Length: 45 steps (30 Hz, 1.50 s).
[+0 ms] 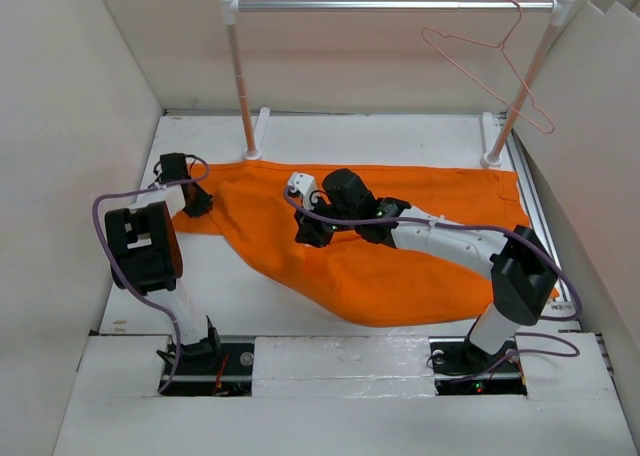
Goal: Place the trousers on the hanger
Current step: Flatten out the trousers at the center of the board, then fold the trousers at the center of the board.
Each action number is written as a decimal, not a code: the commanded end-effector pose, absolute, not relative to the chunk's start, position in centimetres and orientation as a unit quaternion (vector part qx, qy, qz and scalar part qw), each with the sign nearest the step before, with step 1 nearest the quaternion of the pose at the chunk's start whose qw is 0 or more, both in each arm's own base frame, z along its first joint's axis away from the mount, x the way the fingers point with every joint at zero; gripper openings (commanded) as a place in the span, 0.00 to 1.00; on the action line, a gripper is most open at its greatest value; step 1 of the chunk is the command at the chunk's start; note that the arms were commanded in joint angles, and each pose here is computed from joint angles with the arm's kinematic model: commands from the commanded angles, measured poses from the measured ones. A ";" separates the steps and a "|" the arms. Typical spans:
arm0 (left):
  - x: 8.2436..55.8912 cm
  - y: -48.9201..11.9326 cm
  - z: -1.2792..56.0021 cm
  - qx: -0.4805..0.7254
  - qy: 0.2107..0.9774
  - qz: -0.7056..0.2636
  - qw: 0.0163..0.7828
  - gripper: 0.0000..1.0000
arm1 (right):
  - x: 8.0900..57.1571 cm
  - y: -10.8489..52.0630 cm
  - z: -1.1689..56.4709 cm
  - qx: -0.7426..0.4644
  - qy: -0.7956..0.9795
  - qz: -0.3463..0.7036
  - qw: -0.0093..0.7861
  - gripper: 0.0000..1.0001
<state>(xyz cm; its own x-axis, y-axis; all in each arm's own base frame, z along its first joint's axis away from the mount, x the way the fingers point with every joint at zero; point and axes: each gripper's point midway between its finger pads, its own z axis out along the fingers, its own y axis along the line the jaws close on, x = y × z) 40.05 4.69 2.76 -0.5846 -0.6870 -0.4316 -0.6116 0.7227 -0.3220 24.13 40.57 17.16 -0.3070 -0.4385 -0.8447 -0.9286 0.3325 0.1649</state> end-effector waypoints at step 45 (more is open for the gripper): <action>23.3 4.0 29.6 -0.330 0.766 0.028 0.551 0.00 | 26.2 -3.8 8.0 0.242 0.918 0.117 0.292 0.38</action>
<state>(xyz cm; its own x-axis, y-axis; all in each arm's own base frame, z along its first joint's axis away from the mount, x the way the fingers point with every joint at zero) 24.39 4.93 29.53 -0.1658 -0.5154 -0.8408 -0.5820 0.7394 -0.3384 26.71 -1.98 8.11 -0.7767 0.3617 -0.5156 0.2388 0.9267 0.2902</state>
